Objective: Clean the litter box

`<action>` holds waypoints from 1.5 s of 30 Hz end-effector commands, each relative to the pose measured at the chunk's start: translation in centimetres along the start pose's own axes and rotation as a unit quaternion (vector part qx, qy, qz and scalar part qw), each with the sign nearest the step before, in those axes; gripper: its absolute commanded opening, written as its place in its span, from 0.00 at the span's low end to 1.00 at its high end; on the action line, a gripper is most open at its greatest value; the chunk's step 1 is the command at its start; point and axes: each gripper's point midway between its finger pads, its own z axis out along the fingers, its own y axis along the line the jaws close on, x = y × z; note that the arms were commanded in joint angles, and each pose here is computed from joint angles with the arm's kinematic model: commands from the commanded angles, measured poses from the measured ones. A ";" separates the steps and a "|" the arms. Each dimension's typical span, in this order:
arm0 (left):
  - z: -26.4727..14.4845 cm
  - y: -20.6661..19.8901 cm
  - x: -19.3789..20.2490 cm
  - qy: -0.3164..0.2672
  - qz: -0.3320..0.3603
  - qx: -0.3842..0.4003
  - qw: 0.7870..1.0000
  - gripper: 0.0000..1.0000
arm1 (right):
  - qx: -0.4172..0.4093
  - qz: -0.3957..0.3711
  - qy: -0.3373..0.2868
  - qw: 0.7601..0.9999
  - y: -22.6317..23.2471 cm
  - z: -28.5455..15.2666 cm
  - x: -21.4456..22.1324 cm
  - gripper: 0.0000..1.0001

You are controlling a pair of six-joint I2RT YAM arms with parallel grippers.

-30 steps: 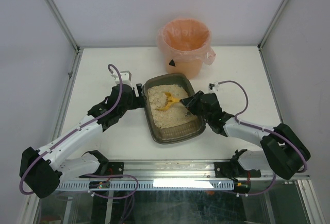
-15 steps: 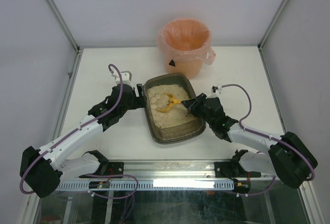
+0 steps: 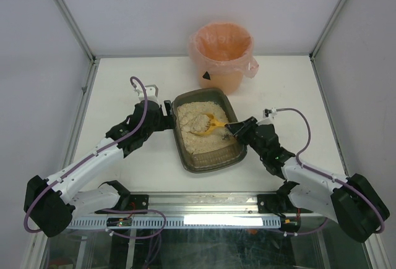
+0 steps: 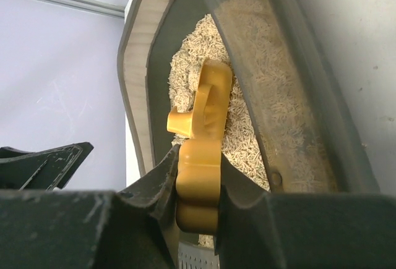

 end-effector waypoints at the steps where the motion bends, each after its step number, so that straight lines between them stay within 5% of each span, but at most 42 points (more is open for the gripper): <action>1: -0.5 -1.7 -3.1 -0.040 -0.013 0.029 0.999 0.78 | -0.104 0.012 -0.035 0.994 5.4 -1.5 -2.5 0.00; 25: -2.0 -1.5 -5.2 -0.077 -0.020 0.028 0.996 0.78 | -0.242 0.086 0.024 0.966 7.0 -4.8 -4.9 0.00; 36: -1.8 -1.6 -5.2 -0.074 -0.018 0.027 0.997 0.78 | -0.210 0.130 -0.006 0.969 3.9 -4.9 -7.1 0.00; 45: -1.6 -1.7 -5.1 -0.073 -0.019 0.028 0.997 0.78 | -0.244 0.117 0.032 0.962 5.3 -5.2 -5.9 0.00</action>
